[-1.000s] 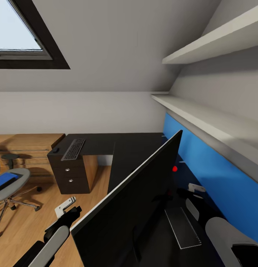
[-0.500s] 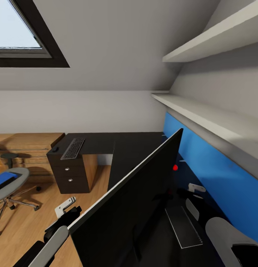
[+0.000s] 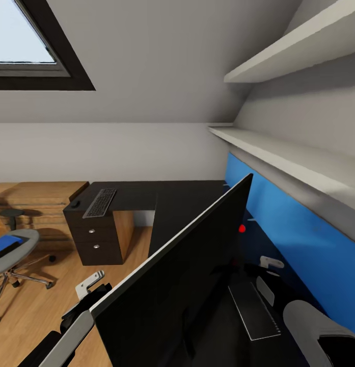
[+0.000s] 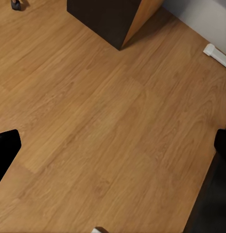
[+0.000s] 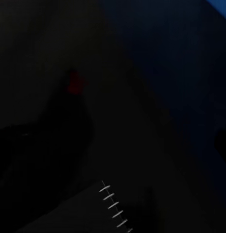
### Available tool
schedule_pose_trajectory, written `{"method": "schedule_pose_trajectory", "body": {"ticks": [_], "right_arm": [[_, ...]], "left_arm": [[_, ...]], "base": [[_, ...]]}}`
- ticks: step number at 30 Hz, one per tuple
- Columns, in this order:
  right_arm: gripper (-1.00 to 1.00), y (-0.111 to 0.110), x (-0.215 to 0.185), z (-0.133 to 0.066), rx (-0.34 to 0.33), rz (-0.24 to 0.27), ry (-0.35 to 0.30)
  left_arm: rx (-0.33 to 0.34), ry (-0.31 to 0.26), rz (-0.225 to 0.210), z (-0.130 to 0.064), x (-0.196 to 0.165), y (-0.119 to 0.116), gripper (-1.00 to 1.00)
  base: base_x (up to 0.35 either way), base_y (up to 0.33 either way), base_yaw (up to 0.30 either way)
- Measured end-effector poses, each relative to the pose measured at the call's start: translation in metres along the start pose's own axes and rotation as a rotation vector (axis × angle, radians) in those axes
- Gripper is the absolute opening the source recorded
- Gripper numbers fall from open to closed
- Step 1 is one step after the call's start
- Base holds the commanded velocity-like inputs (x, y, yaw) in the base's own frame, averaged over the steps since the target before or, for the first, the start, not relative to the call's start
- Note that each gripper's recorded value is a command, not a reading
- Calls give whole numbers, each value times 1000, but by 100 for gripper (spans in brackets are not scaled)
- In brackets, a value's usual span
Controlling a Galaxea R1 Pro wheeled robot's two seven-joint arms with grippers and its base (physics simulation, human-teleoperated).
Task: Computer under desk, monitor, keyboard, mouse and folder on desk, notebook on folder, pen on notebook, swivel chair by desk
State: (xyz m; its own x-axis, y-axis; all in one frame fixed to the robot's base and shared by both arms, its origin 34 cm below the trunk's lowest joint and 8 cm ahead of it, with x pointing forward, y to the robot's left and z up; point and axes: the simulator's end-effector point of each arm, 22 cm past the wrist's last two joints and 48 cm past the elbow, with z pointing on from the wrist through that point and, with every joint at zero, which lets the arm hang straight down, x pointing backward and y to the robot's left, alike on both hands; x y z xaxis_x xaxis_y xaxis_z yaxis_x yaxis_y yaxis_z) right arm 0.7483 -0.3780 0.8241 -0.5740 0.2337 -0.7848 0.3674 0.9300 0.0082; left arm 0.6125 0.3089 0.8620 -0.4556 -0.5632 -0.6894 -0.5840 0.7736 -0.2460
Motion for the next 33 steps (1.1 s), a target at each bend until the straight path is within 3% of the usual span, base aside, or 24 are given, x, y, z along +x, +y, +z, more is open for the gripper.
{"method": "schedule_pose_trajectory", "body": {"ticks": [16, 33], "right_arm": [[100, -19, 25, 18, 30, -6, 15], [100, -19, 41, 34, 30, -8, 12]], "left_arm": [[1, -2, 0, 15, 12, 3, 100], [1, -2, 0, 33, 28, 8, 100]], "base": [[0, 0, 0], [0, 0, 0]]}}
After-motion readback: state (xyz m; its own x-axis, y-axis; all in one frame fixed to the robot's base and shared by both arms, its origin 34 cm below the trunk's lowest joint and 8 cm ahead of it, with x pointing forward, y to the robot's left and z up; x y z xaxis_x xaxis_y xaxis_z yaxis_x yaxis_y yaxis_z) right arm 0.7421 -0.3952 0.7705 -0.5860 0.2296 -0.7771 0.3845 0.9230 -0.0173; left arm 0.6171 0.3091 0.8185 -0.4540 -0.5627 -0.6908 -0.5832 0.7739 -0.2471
